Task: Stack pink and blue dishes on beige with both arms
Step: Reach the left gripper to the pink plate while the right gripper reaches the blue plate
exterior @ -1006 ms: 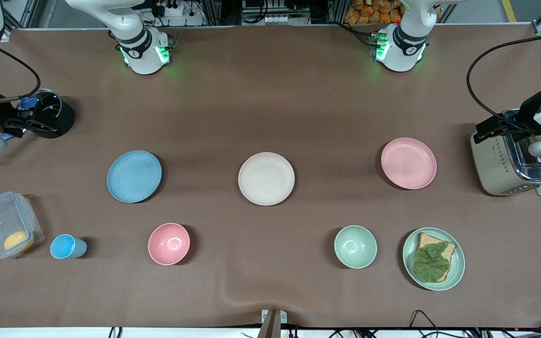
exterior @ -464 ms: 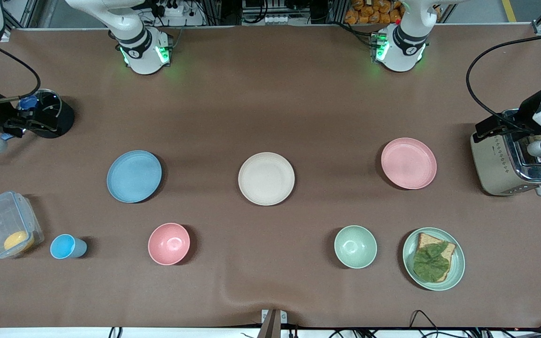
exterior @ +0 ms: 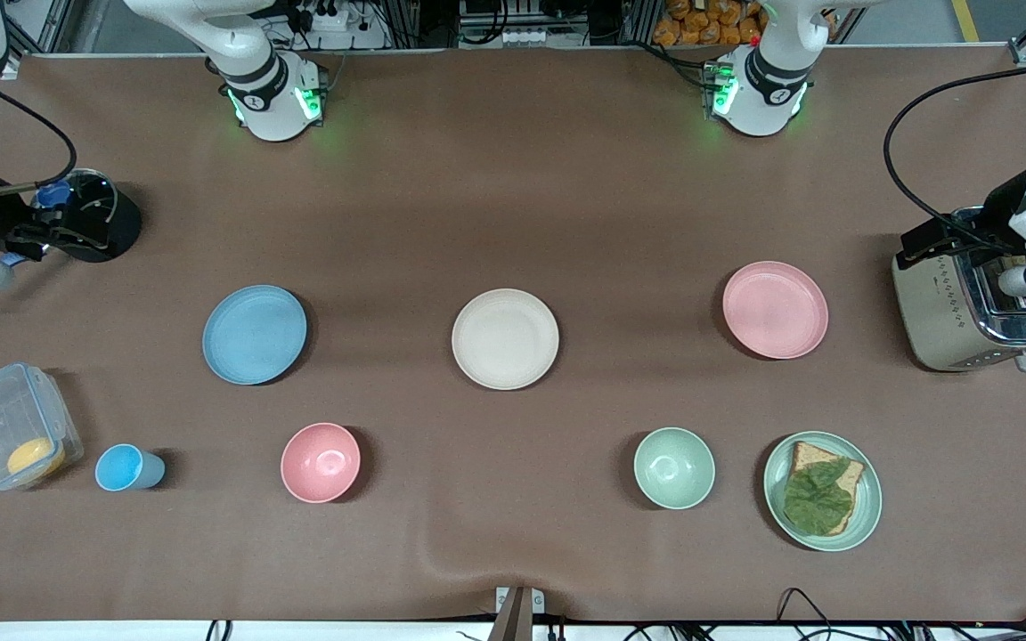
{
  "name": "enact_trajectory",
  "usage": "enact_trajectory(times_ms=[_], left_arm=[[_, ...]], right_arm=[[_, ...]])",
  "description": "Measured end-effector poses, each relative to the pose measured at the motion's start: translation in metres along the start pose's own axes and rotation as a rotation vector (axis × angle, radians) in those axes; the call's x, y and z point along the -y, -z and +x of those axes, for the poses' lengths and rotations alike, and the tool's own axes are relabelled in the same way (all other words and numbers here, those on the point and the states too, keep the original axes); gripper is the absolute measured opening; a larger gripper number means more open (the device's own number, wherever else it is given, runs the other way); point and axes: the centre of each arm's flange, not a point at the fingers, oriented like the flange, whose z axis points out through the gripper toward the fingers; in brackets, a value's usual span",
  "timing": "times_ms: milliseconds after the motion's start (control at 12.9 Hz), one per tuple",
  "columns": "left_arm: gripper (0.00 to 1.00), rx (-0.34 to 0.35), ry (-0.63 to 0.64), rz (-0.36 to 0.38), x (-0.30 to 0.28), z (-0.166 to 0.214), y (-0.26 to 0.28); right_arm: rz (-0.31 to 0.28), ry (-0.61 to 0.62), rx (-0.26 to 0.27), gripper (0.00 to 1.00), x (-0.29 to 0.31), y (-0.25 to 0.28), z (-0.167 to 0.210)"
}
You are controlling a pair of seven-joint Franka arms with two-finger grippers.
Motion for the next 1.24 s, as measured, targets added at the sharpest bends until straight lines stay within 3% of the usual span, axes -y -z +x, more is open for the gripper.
enact_trajectory(times_ms=[232,619,929,1238], left_arm=[[1.0,0.043,0.001,0.002,0.001,0.008,-0.021],[1.0,0.247,-0.021,0.024,-0.028,0.046,-0.156],[1.0,0.341,0.019,0.027,0.002,0.067,-0.253],[1.0,0.421,0.035,0.019,0.026,0.053,-0.292]], right_arm=[[0.001,-0.026,0.036,1.0,-0.014,-0.018,0.007],[-0.001,-0.056,0.214,1.0,-0.043,-0.14,0.057],[0.024,0.031,0.236,1.0,-0.054,-0.244,0.089],[0.09,0.142,0.239,1.0,-0.087,-0.318,0.088]])
